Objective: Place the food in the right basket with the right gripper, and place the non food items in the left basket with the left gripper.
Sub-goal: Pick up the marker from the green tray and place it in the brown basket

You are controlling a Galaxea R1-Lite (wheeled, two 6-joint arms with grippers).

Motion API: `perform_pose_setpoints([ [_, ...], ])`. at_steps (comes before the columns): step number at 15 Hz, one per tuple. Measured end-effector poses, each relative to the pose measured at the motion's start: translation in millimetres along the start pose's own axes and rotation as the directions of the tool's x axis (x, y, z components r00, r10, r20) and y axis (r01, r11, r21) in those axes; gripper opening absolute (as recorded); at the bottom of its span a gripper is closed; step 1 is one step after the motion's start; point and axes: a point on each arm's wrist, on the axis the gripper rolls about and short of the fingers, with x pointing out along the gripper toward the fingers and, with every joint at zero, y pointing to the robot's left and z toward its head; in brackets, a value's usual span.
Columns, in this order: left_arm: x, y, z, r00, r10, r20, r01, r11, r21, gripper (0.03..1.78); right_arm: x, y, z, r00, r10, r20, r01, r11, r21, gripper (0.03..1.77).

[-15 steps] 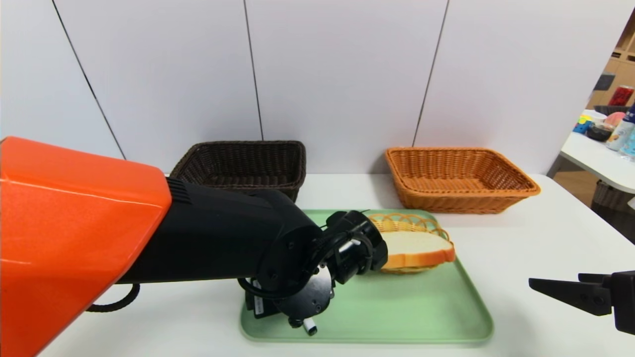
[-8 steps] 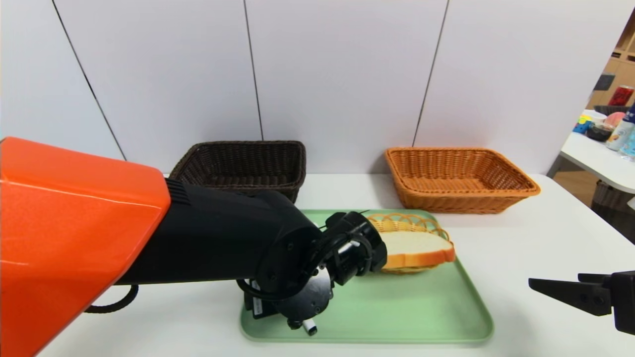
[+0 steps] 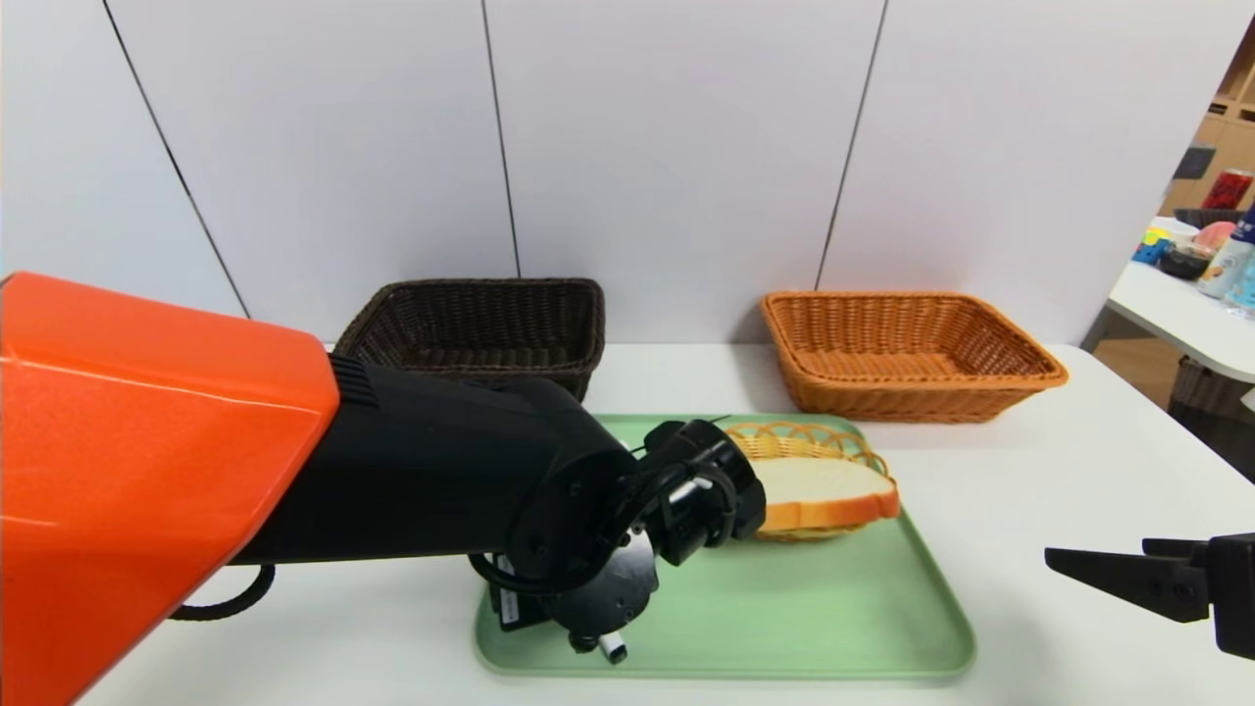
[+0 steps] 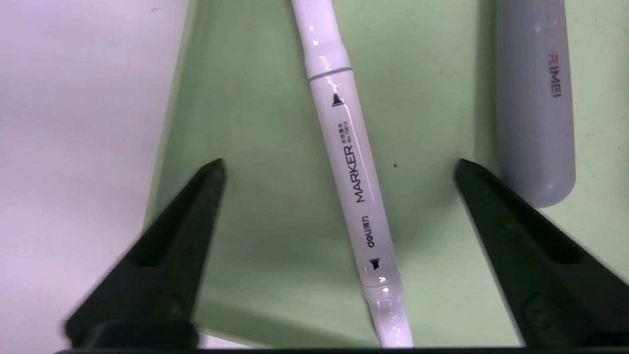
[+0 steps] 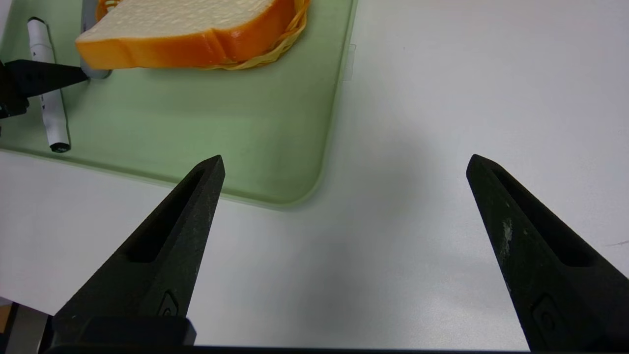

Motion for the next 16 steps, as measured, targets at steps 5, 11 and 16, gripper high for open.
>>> perform_pose_setpoints([
  [5,0.4,0.0,-0.1,1.0,0.002,0.0,-0.002,1.0,0.0,0.83,0.1,0.0,-0.2,1.0,0.0,-0.001,0.0,1.0,-0.001,1.7],
  [11,1.3,-0.5,-0.4,1.0,0.004,0.001,-0.004,1.0,0.001,0.17,-0.2,0.1,0.5,1.0,0.0,0.002,0.0,1.0,0.0,1.7],
  [16,-1.5,-0.9,2.1,1.0,-0.006,0.005,0.006,1.0,-0.003,0.17,0.2,-0.1,-0.8,1.0,0.0,-0.002,0.0,1.0,0.0,1.7],
])
